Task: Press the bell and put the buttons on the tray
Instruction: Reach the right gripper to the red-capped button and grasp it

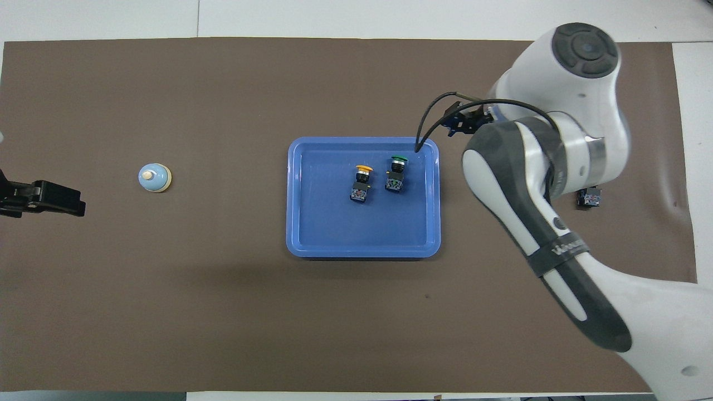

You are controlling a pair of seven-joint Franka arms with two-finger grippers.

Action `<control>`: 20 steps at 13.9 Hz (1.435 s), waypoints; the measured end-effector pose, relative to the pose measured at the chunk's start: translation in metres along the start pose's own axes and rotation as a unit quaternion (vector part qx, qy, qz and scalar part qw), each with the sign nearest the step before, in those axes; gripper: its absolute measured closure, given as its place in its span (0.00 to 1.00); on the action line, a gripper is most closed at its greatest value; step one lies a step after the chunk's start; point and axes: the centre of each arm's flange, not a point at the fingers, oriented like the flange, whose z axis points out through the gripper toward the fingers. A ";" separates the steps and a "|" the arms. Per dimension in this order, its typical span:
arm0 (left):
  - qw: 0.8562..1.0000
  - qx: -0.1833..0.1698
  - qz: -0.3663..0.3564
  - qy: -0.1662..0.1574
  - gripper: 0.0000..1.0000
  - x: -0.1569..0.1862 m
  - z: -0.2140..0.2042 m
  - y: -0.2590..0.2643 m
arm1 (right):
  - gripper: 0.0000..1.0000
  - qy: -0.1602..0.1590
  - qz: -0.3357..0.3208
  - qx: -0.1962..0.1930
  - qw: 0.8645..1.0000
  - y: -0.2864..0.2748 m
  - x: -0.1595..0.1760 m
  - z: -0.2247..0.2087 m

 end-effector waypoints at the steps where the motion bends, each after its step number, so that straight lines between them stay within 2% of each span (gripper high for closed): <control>1: 1.000 0.000 0.000 0.000 0.00 0.000 0.000 0.000 | 0.00 -0.003 -0.008 -0.004 1.000 0.029 0.012 0.003; 5: 1.000 0.000 0.000 0.000 0.00 0.000 0.000 0.000 | 0.00 -0.017 -0.031 -0.039 0.999 0.111 0.031 0.028; 12: 1.000 0.000 0.000 0.000 0.00 0.000 0.000 0.000 | 0.00 0.017 -0.043 -0.032 0.998 0.218 0.016 0.089; 18: 1.000 0.000 0.000 0.000 0.00 0.000 0.000 0.000 | 0.00 0.055 -0.043 -0.024 0.997 0.236 -0.003 0.125; 20: 1.000 0.000 0.000 0.000 0.00 0.000 0.000 0.000 | 0.00 0.048 -0.044 -0.025 0.998 0.237 -0.010 0.133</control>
